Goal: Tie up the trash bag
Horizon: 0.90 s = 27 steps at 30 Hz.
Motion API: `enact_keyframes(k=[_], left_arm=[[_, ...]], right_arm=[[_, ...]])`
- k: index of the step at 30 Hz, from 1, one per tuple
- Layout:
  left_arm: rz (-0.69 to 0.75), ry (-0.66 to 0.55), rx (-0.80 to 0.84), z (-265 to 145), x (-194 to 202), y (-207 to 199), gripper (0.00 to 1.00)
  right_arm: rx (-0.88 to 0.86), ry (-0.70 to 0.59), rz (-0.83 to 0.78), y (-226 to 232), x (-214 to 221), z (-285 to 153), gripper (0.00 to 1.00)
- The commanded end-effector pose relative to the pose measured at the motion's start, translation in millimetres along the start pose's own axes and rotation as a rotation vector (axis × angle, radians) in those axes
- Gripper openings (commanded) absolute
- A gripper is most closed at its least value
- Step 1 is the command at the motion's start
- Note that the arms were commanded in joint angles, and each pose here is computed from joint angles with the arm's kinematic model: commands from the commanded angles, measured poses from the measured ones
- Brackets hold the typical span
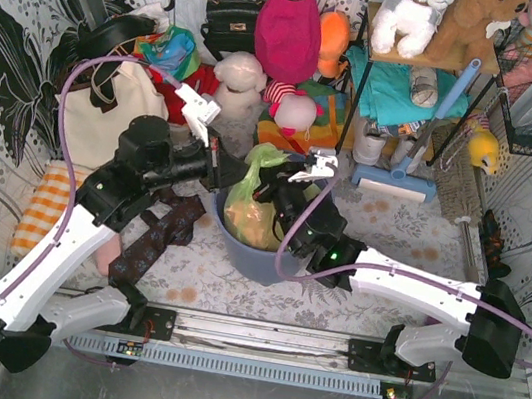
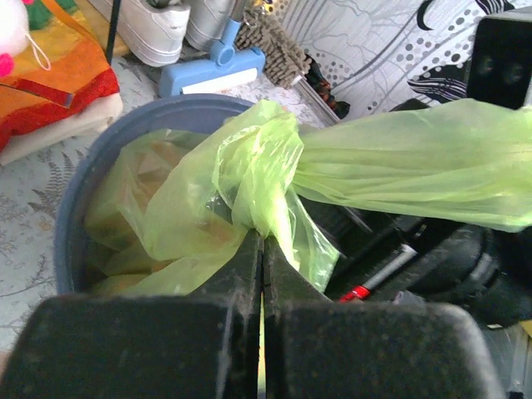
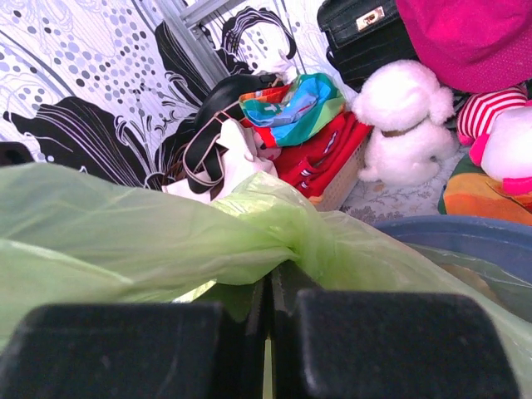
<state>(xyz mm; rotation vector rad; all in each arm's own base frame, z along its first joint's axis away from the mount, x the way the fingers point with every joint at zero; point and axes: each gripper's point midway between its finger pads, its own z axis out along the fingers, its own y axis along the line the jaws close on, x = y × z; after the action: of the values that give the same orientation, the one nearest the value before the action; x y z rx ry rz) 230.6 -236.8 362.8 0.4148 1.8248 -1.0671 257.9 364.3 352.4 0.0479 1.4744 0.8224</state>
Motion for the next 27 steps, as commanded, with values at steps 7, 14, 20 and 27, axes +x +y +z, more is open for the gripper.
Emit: enact_keyframes(k=[7,14,20,27], left_arm=[[-0.085,0.041,0.104,-17.3,19.0,-22.7,0.00],[-0.133,0.059,0.135,-20.1,31.4,-25.9,0.00],[-0.159,0.074,0.154,-22.2,40.3,-27.9,0.00],[-0.185,0.094,0.179,-23.1,51.0,-29.0,0.00]], right_arm=[[-0.123,-0.188,0.000,12.1,-16.7,-1.3,0.00],[-0.208,-0.281,-0.011,17.7,-21.9,-8.5,0.00],[-0.294,-0.363,-0.031,26.5,-27.4,-16.4,0.00],[-0.349,-0.442,-0.043,29.0,-30.1,-24.3,0.00]])
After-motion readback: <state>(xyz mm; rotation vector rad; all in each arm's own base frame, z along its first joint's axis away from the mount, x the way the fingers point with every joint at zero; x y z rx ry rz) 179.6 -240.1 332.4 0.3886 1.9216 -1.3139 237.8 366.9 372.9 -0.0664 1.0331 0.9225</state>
